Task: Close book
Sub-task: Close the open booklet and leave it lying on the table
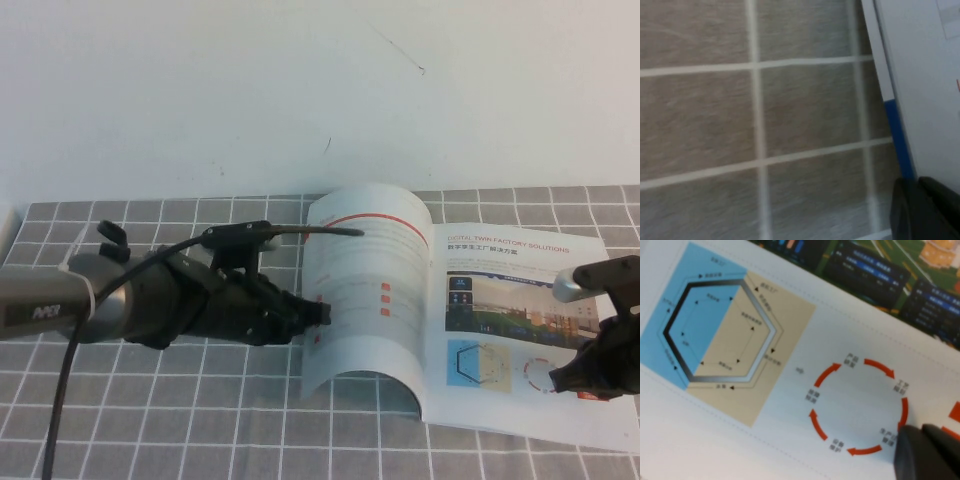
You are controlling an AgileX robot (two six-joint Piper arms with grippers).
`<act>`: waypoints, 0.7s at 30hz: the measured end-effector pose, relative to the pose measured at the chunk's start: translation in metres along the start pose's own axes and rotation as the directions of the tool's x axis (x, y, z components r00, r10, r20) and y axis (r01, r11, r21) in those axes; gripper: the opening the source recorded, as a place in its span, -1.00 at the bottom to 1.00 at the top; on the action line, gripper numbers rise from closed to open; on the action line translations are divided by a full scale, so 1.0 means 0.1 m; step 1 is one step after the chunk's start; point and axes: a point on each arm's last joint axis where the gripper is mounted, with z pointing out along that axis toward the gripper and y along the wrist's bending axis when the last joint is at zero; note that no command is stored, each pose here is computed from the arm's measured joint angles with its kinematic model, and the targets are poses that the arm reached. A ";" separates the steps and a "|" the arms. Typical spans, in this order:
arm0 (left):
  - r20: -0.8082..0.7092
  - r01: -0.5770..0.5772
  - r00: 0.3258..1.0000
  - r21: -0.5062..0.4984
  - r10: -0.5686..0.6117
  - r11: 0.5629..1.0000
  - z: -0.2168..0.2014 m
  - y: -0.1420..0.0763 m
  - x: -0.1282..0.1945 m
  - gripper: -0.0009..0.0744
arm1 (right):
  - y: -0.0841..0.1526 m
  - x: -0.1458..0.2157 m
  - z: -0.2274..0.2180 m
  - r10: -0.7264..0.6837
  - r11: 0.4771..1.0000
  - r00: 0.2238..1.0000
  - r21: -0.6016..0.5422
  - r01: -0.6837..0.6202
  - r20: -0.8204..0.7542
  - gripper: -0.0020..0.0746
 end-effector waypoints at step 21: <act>0.240 -0.293 0.954 0.619 0.180 0.728 -0.56 -0.92 -0.59 -0.99 | 0.00 0.00 -0.08 -0.054 0.998 0.999 0.020 0.054 -0.002 -0.95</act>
